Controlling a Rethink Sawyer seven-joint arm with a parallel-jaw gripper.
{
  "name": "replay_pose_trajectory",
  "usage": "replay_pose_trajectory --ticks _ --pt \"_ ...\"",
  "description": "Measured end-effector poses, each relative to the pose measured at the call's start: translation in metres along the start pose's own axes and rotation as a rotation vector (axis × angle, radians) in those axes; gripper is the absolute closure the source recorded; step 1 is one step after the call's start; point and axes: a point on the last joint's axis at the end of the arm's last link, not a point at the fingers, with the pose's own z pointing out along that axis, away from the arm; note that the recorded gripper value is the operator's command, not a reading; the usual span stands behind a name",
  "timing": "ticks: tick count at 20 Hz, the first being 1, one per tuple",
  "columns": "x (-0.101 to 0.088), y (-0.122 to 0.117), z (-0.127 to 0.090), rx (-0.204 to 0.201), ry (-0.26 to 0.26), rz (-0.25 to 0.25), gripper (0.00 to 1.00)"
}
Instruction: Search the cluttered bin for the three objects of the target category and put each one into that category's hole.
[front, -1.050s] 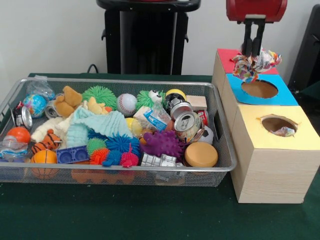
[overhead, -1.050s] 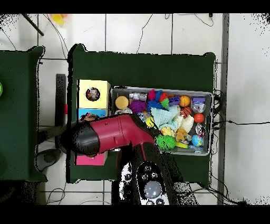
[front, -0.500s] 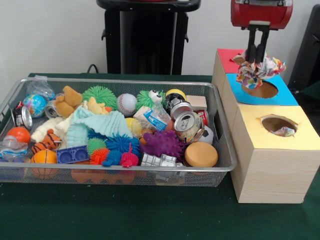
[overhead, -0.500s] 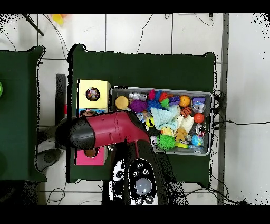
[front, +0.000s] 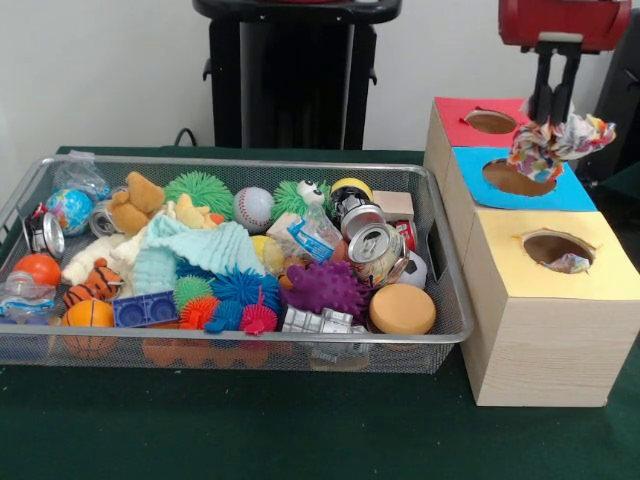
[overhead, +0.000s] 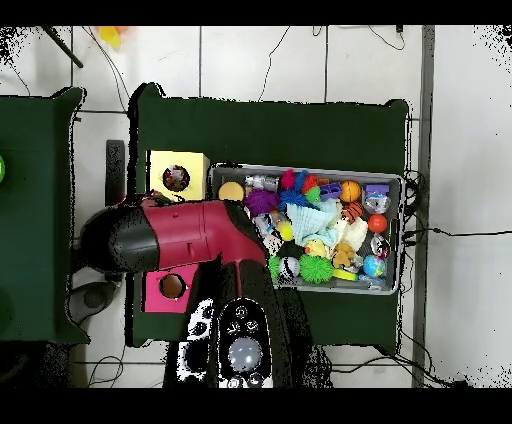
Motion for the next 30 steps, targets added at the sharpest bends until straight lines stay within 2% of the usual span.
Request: replay_pose_trajectory --ticks 6,11,14,22,25,30 --pt "-0.024 0.01 -0.003 -0.014 -0.033 0.033 1.0" --pt "-0.038 0.008 0.007 -0.011 -0.04 0.058 1.0" --pt "-0.046 0.004 0.02 -0.001 -0.037 0.074 1.0" --pt "-0.05 -0.008 0.044 0.031 -0.023 0.09 1.0" --pt "-0.048 -0.011 0.049 0.04 -0.016 0.094 1.0" --pt "-0.044 -0.012 0.054 0.076 -0.023 0.083 1.0"
